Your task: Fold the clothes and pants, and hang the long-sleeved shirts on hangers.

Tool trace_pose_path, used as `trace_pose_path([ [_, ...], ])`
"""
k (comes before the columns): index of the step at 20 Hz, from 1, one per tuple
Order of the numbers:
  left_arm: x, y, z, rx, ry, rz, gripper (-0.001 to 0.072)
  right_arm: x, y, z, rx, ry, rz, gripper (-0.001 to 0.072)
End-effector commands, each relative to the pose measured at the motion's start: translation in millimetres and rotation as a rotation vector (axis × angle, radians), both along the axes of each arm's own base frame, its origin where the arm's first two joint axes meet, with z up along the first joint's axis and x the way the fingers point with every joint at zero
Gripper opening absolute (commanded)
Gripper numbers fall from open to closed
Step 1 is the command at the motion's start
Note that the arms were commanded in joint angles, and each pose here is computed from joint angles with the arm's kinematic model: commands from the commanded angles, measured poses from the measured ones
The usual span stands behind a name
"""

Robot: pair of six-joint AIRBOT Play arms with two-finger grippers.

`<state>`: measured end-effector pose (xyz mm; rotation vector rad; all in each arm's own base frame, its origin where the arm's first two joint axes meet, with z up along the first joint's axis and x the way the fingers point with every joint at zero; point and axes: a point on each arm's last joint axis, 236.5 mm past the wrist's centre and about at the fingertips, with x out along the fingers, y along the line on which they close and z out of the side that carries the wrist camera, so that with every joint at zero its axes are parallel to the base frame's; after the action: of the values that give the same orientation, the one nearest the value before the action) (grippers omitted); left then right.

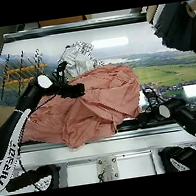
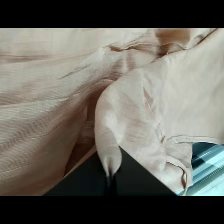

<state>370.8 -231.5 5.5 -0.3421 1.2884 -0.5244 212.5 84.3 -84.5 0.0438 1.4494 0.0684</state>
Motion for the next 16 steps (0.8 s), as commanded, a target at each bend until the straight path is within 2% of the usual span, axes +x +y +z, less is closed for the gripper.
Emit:
trace_pose_path([
  [1, 0.7, 0.6, 0.5, 0.001, -0.003, 0.001, 0.0011, 18.5, -6.9, -3.9, -0.093, -0.097, -0.152, 0.0496],
  [3, 0.7, 0.6, 0.5, 0.001, -0.003, 0.001, 0.0011, 23.0, -17.6, -9.8, -0.139, -0.103, -0.201, 0.0496],
  [8, 1.0, 0.6, 0.6, 0.001, -0.004, 0.002, 0.0011, 39.6, -5.2, -22.6, -0.088, -0.136, -0.257, 0.0495],
  [14, 0.7, 0.5, 0.6, 0.000, -0.002, 0.001, 0.0010, 39.5, -13.0, -35.7, -0.132, -0.116, -0.279, 0.0492],
  [15, 0.5, 0.5, 0.6, 0.001, -0.002, 0.001, 0.0011, 40.8, -14.4, -35.0, -0.138, -0.122, -0.279, 0.0420],
  [16, 0.6, 0.7, 0.6, 0.001, -0.002, 0.001, 0.0011, 41.1, -14.5, -34.5, -0.138, -0.124, -0.277, 0.0221],
])
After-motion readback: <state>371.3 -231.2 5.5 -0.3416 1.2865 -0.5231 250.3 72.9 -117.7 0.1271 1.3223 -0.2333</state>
